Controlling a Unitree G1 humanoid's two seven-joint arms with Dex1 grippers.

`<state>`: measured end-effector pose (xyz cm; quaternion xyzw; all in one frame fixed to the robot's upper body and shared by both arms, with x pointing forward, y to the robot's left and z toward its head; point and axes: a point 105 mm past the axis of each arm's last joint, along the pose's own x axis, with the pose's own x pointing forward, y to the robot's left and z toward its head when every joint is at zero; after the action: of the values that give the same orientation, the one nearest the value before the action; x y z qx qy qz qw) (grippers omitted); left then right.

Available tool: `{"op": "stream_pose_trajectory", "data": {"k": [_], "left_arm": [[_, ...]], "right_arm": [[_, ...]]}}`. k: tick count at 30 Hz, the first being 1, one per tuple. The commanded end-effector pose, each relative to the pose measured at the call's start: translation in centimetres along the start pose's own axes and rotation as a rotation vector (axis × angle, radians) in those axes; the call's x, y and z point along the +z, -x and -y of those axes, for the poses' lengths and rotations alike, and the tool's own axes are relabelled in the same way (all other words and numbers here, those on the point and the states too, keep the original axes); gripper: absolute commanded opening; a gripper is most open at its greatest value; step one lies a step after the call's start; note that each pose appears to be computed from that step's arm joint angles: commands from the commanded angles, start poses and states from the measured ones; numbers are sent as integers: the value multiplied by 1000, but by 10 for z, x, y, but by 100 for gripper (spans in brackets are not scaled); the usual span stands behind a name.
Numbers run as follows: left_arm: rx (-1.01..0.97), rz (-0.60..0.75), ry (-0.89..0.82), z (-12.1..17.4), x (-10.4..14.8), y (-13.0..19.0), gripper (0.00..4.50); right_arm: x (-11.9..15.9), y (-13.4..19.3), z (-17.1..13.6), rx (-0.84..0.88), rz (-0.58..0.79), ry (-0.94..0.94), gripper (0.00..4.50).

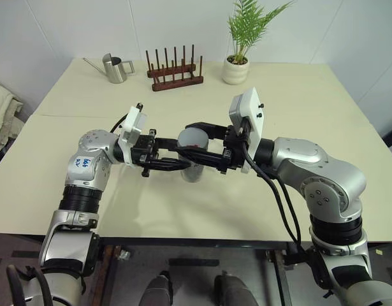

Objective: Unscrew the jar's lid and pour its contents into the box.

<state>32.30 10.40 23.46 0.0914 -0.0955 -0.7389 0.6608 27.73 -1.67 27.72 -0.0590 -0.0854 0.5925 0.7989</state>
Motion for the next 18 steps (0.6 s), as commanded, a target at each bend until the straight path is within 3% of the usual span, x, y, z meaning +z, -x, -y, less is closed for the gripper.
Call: {"op": "stream_pose_trajectory", "data": {"k": [1, 6, 11, 18], "left_arm": [[-14, -54, 17, -3, -8, -4, 184], [-33, -50, 7, -4, -4, -5, 184], [-60, -34, -11, 0, 4, -7, 184], [-67, -19, -16, 1, 7, -6, 184]], "right_arm": [[33, -10, -47, 258, 130, 94, 261], [30, -10, -44, 244, 112, 97, 261], [29, -9, -35, 183, 110, 110, 419], [29, -10, -27, 140, 110, 124, 419]]}}
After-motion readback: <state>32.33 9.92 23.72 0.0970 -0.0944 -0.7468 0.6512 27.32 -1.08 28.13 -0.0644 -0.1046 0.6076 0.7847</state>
